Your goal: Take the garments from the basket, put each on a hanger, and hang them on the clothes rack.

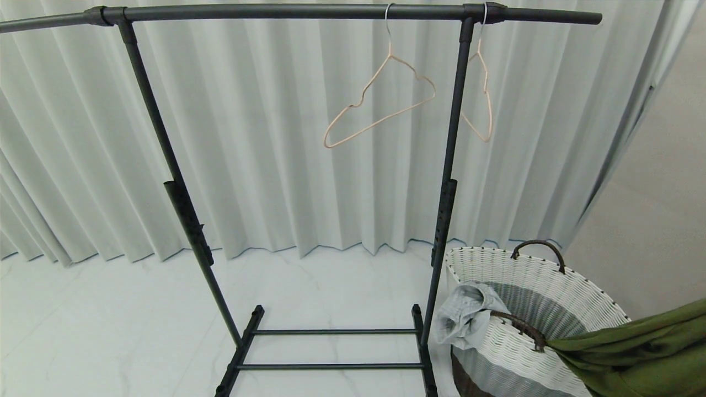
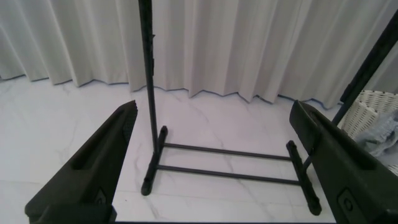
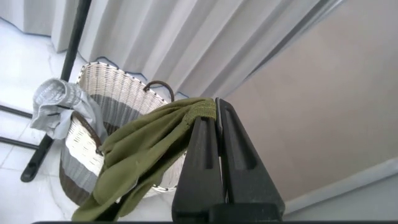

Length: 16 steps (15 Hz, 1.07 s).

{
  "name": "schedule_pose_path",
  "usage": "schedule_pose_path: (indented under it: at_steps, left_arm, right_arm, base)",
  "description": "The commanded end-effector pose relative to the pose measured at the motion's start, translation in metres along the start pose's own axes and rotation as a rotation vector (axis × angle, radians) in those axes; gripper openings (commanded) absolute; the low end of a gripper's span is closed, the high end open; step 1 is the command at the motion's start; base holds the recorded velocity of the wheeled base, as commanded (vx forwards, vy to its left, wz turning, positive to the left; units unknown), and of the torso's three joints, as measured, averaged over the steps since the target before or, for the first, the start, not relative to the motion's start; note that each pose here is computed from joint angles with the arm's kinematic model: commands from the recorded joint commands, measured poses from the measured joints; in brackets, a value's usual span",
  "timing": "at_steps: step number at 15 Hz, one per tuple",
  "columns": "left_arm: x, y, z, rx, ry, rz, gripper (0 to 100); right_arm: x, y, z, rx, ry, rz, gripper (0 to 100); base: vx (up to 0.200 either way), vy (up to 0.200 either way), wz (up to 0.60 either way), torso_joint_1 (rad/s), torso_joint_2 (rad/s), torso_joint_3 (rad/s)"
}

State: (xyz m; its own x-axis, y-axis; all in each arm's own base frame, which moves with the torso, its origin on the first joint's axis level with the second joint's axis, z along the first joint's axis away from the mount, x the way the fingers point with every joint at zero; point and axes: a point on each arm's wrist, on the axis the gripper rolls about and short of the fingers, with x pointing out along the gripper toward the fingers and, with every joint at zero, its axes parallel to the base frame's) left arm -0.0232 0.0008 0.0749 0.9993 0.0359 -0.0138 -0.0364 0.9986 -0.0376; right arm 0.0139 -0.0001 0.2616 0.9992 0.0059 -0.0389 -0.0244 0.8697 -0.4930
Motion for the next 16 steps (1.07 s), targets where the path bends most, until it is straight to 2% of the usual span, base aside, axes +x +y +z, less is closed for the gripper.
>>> schedule_pose_path:
  at_steps: [1, 9, 12, 14, 16]
  left_arm:
    - [0.000, 0.000, 0.000, -0.002, 0.001, 0.001, 100]
    - [0.000, 0.000, 0.000, 0.001, 0.001, 0.001, 100]
    - [0.000, 0.000, 0.000, 0.001, 0.001, 0.001, 100]
    - [0.000, 0.000, 0.000, 0.004, 0.001, 0.001, 100]
    - [0.000, 0.000, 0.000, 0.006, 0.003, 0.001, 100]
  right_arm:
    - [0.002, 0.000, 0.000, -0.002, 0.007, 0.006, 0]
    - [0.008, 0.001, -0.001, 0.002, 0.021, 0.024, 0]
    - [0.017, 0.001, 0.001, 0.001, 0.027, 0.060, 0]
    - [0.025, 0.000, 0.006, 0.002, -0.009, 0.087, 0]
    - [0.040, -0.003, 0.020, 0.036, -0.061, 0.122, 0]
  base:
    - [0.000, 0.200, 0.00, 0.002, 0.01, 0.002]
    - [0.000, 0.200, 0.00, 0.001, 0.00, 0.000]
    - [0.000, 0.000, 0.00, 0.000, 0.00, 0.000]
    - [0.000, 0.000, 0.00, 0.000, 0.00, 0.000]
    - [0.000, 0.000, 0.00, 0.000, 0.00, 0.000]
